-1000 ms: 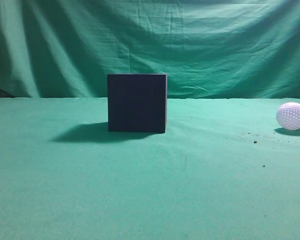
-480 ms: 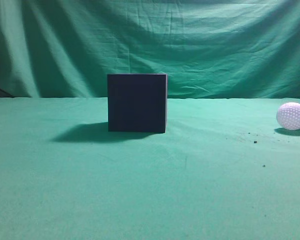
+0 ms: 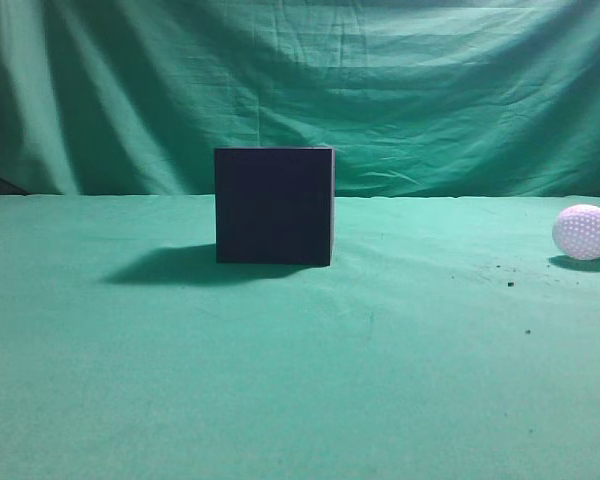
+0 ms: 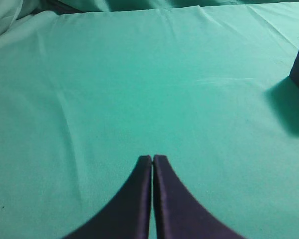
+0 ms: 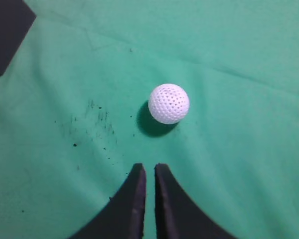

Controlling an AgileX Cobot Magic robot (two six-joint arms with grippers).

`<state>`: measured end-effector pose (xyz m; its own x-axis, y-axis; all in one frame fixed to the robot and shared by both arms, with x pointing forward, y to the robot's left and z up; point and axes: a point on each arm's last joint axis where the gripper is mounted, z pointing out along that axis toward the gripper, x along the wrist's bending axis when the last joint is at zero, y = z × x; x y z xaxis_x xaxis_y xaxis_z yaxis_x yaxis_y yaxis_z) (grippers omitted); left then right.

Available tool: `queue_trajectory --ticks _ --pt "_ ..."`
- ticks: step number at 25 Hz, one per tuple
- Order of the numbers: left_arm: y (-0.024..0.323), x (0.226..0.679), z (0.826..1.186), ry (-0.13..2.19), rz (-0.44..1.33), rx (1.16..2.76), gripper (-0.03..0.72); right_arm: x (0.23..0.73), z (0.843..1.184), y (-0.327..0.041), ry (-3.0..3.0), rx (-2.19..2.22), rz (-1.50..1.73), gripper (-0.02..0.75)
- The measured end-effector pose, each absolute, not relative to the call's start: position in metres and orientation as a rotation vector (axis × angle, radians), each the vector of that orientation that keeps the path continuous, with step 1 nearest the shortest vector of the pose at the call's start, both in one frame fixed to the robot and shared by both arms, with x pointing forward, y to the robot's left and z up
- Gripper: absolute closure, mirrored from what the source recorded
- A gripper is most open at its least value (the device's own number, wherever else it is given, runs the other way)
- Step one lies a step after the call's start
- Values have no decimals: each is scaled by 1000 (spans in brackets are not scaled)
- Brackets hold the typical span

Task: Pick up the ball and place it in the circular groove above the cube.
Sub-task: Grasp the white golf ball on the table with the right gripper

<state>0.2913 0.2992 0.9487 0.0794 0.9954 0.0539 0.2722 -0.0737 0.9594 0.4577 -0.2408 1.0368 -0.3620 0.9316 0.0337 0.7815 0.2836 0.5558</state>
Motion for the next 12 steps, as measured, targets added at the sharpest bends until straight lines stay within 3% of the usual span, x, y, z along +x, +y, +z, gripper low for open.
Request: queue_trajectory --ticks 5,12 --pt "299 291 949 1324 1058 1494 688 496 1015 -224 2385 1639 534 692" --pt "299 291 949 1324 1058 1494 688 540 981 -213 2434 1743 408 293"
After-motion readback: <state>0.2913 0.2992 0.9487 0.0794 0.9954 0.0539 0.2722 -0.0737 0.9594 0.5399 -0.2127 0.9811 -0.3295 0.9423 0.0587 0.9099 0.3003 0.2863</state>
